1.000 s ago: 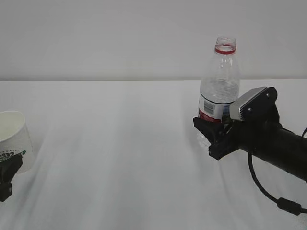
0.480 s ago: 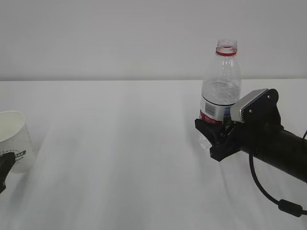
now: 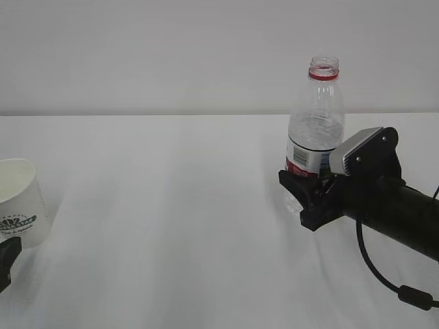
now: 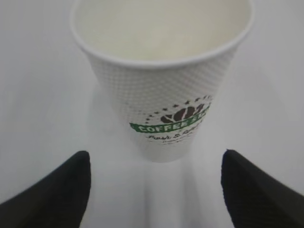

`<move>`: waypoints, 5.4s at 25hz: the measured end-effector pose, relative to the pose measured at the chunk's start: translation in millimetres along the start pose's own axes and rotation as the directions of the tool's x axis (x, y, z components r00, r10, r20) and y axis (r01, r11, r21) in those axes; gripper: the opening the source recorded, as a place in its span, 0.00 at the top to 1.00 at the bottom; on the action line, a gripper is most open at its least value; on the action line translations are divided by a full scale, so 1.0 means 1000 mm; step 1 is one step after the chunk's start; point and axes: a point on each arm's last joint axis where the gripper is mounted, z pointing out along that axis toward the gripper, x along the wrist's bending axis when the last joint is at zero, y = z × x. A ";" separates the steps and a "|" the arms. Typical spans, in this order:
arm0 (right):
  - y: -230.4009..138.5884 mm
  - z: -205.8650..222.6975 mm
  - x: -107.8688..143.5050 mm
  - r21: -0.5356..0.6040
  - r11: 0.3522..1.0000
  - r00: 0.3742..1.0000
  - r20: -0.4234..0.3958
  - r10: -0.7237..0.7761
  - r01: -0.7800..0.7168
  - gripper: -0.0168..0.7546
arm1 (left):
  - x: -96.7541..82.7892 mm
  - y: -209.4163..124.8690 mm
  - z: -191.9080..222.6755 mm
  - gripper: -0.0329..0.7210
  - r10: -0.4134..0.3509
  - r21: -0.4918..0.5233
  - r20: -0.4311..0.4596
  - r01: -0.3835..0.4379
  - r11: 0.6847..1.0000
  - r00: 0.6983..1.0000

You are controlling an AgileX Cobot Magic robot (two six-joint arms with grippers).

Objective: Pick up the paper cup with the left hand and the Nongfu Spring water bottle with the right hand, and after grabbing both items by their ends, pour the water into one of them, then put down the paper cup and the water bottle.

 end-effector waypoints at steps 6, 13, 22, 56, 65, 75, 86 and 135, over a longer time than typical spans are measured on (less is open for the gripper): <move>0.000 0.000 0.000 0.000 1.000 1.000 0.000 0.000 0.000 0.39 | 0.005 0.000 0.000 0.12 -0.020 -0.002 -0.044 0.020 1.000 0.999; 0.000 0.000 0.000 0.002 1.000 1.000 0.000 0.000 0.000 0.39 | 0.019 0.002 0.003 0.14 -0.054 -0.013 -0.103 0.053 0.998 0.993; 0.000 0.000 0.000 0.002 1.000 1.000 0.000 -0.002 0.002 0.39 | 0.027 0.000 0.025 0.16 -0.041 0.025 0.096 0.039 0.999 0.994; 0.000 0.000 0.001 0.002 1.000 1.000 -0.007 -0.006 0.006 0.39 | 0.029 -0.007 0.027 0.19 0.021 0.045 0.222 -0.031 0.998 0.975; 0.000 0.000 0.001 0.002 1.000 1.000 -0.007 -0.006 0.006 0.39 | 0.033 0.000 0.035 0.12 0.036 0.012 0.210 -0.040 0.999 0.977; 0.000 0.000 0.001 0.002 1.000 1.000 -0.007 -0.006 0.006 0.39 | 0.037 0.003 0.046 0.12 0.044 -0.003 0.207 -0.044 0.999 0.977; 0.000 0.000 0.001 0.002 1.000 1.000 -0.007 -0.006 0.006 0.39 | 0.040 0.003 0.060 0.12 0.050 -0.009 0.217 -0.049 0.999 0.975; 0.000 0.000 0.001 0.002 1.000 1.000 -0.007 -0.006 0.006 0.39 | 0.018 0.008 0.074 0.30 0.137 -0.052 0.541 -0.129 0.990 0.830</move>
